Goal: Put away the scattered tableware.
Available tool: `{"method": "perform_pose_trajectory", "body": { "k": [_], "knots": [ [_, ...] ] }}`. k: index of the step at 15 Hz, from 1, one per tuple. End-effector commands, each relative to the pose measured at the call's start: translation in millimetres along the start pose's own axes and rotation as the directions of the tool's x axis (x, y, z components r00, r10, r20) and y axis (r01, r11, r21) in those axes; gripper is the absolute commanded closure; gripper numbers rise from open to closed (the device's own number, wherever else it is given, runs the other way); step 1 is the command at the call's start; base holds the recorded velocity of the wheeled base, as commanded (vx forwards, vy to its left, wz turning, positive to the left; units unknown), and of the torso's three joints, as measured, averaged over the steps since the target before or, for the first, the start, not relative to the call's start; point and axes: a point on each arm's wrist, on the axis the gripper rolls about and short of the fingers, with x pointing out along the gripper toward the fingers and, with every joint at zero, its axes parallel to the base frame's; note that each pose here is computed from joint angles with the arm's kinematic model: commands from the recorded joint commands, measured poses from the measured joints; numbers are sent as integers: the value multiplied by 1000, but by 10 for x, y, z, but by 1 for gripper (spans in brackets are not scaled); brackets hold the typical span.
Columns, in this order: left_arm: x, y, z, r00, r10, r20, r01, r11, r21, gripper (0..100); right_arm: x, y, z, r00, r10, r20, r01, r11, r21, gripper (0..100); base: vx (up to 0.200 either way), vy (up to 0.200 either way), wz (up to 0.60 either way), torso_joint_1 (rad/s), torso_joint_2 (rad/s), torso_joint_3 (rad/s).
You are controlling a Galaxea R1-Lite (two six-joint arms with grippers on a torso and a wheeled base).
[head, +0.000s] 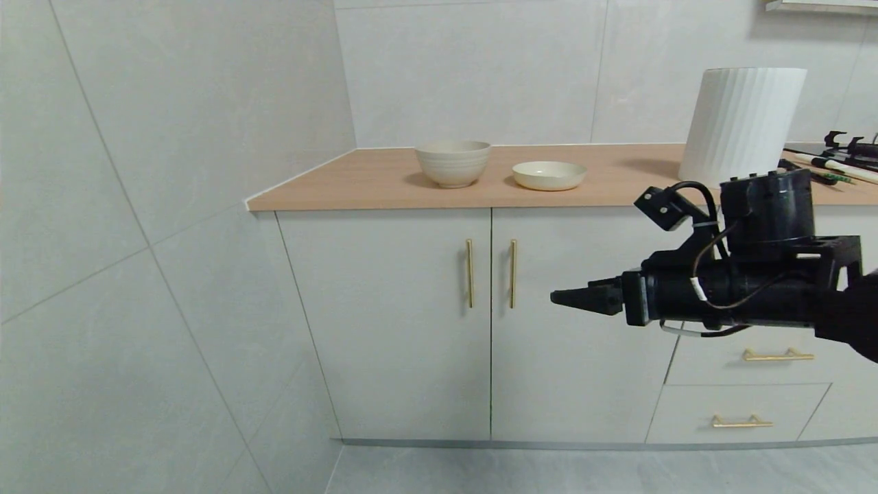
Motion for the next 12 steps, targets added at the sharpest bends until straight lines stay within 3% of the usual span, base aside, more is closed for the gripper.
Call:
{"method": "perform_pose_trajectory", "body": {
  "k": [1,4,7,12],
  "knots": [
    [0,0,0,1000,0,0,0,1000,3,0,289,-112,-2,1000,2,-29,-2,1000,12,0,200,0,0,7,2,2],
    [0,0,0,1000,0,0,0,1000,-1,0,456,-197,-46,999,2,-49,-1,1000,21,0,200,0,0,-4,-2,4],
    [0,0,0,1000,0,0,0,1000,-3,0,682,-315,-129,1000,4,-20,-3,1000,23,0,0,0,0,0,0,0],
    [0,0,0,1000,0,0,0,1000,-3,0,925,-324,-271,999,27,-31,-25,998,66,0,0,0,0,0,0,0]
  ]
}}
